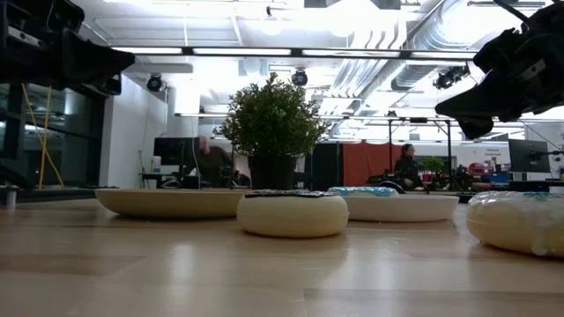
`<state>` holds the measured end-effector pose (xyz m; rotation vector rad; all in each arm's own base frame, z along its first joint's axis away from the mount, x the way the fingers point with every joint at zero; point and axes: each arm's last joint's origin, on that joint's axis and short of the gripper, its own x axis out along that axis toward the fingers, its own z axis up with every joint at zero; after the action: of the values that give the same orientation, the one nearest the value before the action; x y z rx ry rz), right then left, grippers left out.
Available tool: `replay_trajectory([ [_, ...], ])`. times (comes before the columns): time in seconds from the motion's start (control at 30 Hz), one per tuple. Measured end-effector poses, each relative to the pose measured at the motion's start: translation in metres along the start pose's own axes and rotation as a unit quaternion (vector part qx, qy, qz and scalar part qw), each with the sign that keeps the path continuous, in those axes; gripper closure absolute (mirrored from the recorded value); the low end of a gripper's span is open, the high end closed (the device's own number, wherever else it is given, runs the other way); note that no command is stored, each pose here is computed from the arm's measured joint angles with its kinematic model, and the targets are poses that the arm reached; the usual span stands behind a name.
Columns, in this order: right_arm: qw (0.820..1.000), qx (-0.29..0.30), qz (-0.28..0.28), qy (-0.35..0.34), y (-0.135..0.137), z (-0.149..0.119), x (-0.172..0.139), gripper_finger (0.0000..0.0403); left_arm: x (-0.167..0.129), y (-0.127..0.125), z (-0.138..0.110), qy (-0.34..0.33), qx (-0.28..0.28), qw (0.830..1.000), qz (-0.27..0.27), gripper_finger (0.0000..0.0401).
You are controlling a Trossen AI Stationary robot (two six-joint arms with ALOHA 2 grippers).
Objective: Pick & Place donuts
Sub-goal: Put the small brown donut on the brown plate
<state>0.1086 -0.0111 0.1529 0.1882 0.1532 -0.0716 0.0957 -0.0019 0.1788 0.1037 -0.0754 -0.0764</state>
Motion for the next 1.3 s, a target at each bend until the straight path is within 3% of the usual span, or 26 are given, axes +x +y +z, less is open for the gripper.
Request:
replay_trajectory([
  [1.1,1.000,0.002,0.000,0.000,0.0000,0.0000,0.0000,0.0402,-0.0002,0.0001,0.0009,0.000,-0.001,1.000,0.000,0.0400],
  [1.3,0.995,0.095,0.019,-0.013,0.0020,0.0061,-0.0007,0.0402,-0.0002,0.0000,0.0009,0.000,-0.001,1.000,-0.001,0.0400],
])
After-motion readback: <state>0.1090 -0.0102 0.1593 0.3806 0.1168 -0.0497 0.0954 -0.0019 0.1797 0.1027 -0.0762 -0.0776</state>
